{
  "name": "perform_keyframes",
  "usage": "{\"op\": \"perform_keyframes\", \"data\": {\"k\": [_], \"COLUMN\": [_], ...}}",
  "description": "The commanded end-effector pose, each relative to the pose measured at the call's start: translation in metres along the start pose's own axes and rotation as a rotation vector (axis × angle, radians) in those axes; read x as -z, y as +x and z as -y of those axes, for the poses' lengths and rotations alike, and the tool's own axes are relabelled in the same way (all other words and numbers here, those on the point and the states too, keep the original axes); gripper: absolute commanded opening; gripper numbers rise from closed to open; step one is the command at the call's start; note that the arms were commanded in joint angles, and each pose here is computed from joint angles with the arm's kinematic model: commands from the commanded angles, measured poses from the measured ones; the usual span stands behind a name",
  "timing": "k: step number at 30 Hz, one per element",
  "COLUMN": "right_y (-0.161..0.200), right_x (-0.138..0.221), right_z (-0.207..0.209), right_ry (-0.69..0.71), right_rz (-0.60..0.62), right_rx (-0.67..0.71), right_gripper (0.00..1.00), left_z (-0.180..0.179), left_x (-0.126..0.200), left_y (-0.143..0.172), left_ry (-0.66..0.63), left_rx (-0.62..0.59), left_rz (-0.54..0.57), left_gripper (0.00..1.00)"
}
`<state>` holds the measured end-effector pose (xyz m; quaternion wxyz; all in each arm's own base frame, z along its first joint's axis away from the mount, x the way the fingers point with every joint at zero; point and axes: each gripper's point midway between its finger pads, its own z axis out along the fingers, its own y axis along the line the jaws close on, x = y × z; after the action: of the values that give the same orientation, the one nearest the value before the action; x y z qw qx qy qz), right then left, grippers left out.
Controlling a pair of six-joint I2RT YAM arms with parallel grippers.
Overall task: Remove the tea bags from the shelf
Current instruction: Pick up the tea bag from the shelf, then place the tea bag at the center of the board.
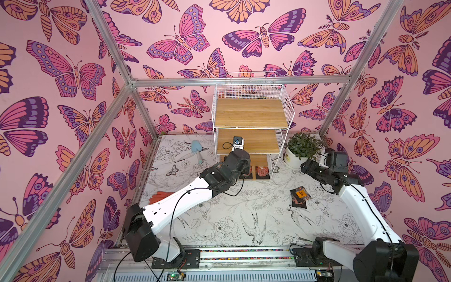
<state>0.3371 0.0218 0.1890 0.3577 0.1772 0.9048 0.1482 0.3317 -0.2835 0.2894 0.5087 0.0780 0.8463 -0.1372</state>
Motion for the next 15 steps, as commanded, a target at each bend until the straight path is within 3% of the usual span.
{"op": "perform_keyframes", "data": {"k": [1,5,9,13,15], "right_y": [0.002,0.008,0.013,0.018,0.021], "right_x": [0.003,0.001,-0.002,-0.004,-0.006], "right_z": [0.004,0.007,0.007,0.007,0.007], "right_ry": [0.013,0.017,0.015,0.008,0.005], "right_rz": [0.003,-0.013,-0.037,-0.055,-0.068], "right_rx": [0.004,0.004,0.004,0.000,0.000], "right_gripper": [0.82,0.82,0.81,0.81,0.80], "left_z": [-0.025,-0.059,-0.100,-0.142,-0.164], "left_x": [0.025,0.056,0.068,0.047,0.037], "left_y": [0.024,0.048,0.092,0.151,0.171], "left_ry": [-0.045,-0.097,-0.197,-0.231,-0.268], "left_rx": [0.028,0.053,0.105,0.329,0.415], "left_rz": [-0.051,-0.048,-0.149,-0.360,-0.413], "left_gripper": [0.00,0.00,0.00,0.00,0.00]}}
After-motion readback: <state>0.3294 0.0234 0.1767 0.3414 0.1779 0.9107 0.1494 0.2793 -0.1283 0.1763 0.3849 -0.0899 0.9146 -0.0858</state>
